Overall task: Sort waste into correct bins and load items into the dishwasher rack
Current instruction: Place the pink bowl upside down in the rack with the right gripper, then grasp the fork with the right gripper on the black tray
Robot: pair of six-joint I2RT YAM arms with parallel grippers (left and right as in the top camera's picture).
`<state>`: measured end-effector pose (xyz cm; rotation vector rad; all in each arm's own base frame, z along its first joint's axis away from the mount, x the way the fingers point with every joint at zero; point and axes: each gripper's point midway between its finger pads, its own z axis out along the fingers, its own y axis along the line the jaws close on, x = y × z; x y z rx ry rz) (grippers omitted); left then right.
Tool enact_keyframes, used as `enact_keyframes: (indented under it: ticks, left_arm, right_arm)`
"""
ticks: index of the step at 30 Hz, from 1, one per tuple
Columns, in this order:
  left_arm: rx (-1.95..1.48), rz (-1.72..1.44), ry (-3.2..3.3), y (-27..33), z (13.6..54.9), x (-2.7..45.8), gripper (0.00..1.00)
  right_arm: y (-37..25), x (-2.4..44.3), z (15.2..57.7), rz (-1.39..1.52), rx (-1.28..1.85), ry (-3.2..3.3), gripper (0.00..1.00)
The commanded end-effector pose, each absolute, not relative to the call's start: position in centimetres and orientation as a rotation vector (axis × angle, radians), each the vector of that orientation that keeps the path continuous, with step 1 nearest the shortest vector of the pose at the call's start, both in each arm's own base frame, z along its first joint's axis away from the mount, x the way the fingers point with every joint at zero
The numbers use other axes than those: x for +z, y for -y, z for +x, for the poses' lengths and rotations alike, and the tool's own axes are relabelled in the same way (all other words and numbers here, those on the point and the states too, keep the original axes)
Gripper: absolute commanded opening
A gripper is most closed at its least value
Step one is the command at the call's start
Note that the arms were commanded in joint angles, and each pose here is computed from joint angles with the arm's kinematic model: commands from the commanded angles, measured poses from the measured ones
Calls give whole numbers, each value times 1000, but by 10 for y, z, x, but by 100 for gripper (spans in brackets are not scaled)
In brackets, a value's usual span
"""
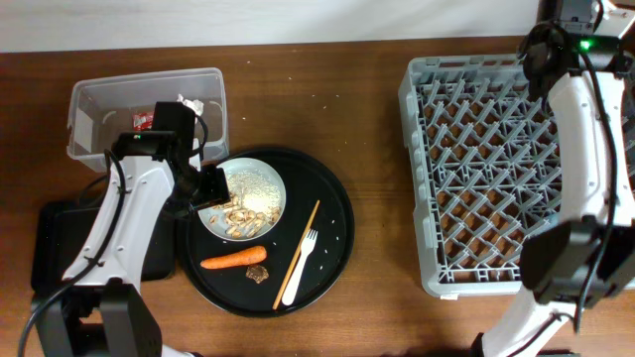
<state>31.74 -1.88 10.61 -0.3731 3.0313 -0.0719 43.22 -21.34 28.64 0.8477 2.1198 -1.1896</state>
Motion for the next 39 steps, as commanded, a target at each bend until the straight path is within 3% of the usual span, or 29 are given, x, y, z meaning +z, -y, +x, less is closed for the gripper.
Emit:
enact_keyframes:
  ticks: [1, 4, 9, 15, 22, 24, 25, 26, 27, 32, 35, 39]
  left_arm:
    - [-65, -390, -2993, 16, 321, 115, 74]
    - [-65, -390, -2993, 16, 321, 115, 74]
    - [-77, -388, -2981, 17, 324, 115, 74]
    - [-128, -382, -2970, 23, 328, 116, 74]
    - [-128, -382, -2969, 23, 328, 116, 74]
    - [-128, -382, -2969, 23, 328, 116, 74]
    - [-128, -382, -2968, 23, 328, 116, 74]
    - [-128, -382, -2968, 23, 328, 116, 74]
    - [-128, -382, -2968, 23, 328, 116, 74]
    - [-127, -381, -2969, 23, 328, 116, 74]
    - [-127, -380, -2969, 23, 328, 116, 74]
    - [-127, -381, -2970, 23, 328, 116, 74]
  right_arm:
    - [243, 262, 434, 913, -1392, -2053, 4]
    - [250, 205, 450, 879, -1431, -2151, 4]
    - [231, 149, 461, 805, -1447, -2271, 4]
    - [165, 128, 470, 623, -1349, -2427, 4]
    - [117, 95, 440, 609, -1134, -2728, 5]
    - [99, 85, 432, 600, -1024, -2836, 20]
    - [90, 82, 428, 600, -978, -2877, 36]
    - [83, 82, 425, 596, -942, -2901, 73]
    - [74, 87, 424, 582, -910, -2909, 99]
    - [49, 149, 420, 594, -682, -2833, 99]
    - [38, 213, 404, 607, -483, -2732, 99]
    - [-20, 248, 370, 318, 5, -2839, 99]
